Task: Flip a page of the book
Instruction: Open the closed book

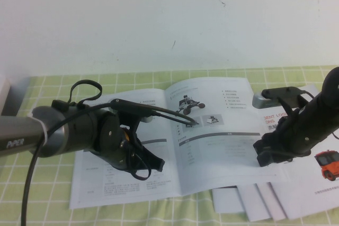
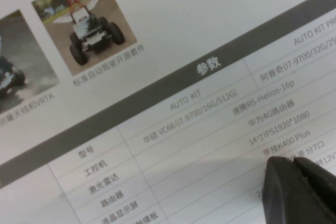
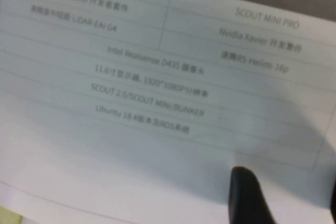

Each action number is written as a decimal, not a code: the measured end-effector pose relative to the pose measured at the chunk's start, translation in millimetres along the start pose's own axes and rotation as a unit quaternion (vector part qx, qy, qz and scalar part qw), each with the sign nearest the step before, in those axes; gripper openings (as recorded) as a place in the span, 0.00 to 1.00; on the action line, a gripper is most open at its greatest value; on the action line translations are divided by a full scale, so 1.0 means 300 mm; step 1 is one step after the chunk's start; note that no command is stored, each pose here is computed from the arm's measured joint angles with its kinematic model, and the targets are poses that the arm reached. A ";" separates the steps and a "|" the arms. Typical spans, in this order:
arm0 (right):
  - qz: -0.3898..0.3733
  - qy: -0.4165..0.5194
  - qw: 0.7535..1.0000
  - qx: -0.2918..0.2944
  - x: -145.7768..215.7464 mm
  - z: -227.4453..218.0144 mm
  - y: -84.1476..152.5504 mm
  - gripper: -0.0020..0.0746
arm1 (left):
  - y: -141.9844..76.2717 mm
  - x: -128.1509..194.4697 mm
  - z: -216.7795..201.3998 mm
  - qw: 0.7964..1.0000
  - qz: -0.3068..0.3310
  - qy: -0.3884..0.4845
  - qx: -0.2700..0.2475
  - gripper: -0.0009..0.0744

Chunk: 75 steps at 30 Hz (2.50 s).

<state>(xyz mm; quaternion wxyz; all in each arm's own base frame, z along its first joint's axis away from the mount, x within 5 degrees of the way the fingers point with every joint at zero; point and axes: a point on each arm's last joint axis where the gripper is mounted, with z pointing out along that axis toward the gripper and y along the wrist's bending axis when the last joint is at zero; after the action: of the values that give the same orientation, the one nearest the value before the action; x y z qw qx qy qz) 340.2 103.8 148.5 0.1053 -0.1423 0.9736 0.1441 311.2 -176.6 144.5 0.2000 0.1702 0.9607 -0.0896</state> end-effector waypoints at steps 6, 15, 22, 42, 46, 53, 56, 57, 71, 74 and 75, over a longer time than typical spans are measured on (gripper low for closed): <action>-0.004 0.002 1.000 0.003 0.001 0.000 -0.002 0.46 | 0.000 0.000 0.000 1.000 0.002 0.000 0.000 0.01; -0.013 0.005 1.000 0.010 0.003 0.000 -0.006 0.51 | 0.000 0.000 0.000 1.000 0.002 0.000 0.000 0.01; -0.013 0.005 1.000 0.010 0.003 0.000 -0.006 0.55 | 0.000 0.000 0.000 1.000 0.002 0.000 0.000 0.01; 0.055 -0.044 0.985 -0.156 -0.048 0.030 0.067 0.56 | 0.000 0.001 0.000 1.000 0.001 0.003 0.000 0.01; 0.055 -0.057 0.982 -0.172 -0.056 0.026 0.076 0.56 | 0.000 0.000 -0.001 1.000 0.002 0.003 0.000 0.01; 0.039 -0.060 0.980 -0.183 -0.056 0.011 0.073 0.54 | -0.001 -0.001 -0.002 1.000 0.002 0.004 0.000 0.01; 0.018 -0.073 0.981 -0.180 -0.056 -0.046 0.060 0.49 | -0.001 -0.003 -0.001 1.000 0.002 0.003 0.000 0.01; 0.003 -0.081 0.982 -0.170 -0.057 -0.079 0.053 0.46 | -0.001 -0.003 -0.001 1.000 0.001 0.003 0.001 0.01; -0.034 -0.032 0.997 -0.060 -0.025 -0.139 -0.018 0.04 | -0.001 -0.002 0.001 1.000 0.001 0.004 0.000 0.01; -0.016 -0.004 0.996 -0.090 -0.021 -0.101 -0.025 0.09 | -0.001 -0.002 0.001 1.000 0.001 0.004 0.000 0.01; -0.017 0.006 0.995 -0.095 -0.017 -0.088 -0.028 0.13 | -0.001 -0.002 0.001 1.000 0.001 0.004 0.000 0.01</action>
<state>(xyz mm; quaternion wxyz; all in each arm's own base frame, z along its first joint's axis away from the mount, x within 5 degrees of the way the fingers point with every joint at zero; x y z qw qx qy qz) 343.1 89.1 172.5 0.0882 -0.1691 0.9534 0.2337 311.7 -177.1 144.5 0.1960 0.1713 0.9614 -0.0892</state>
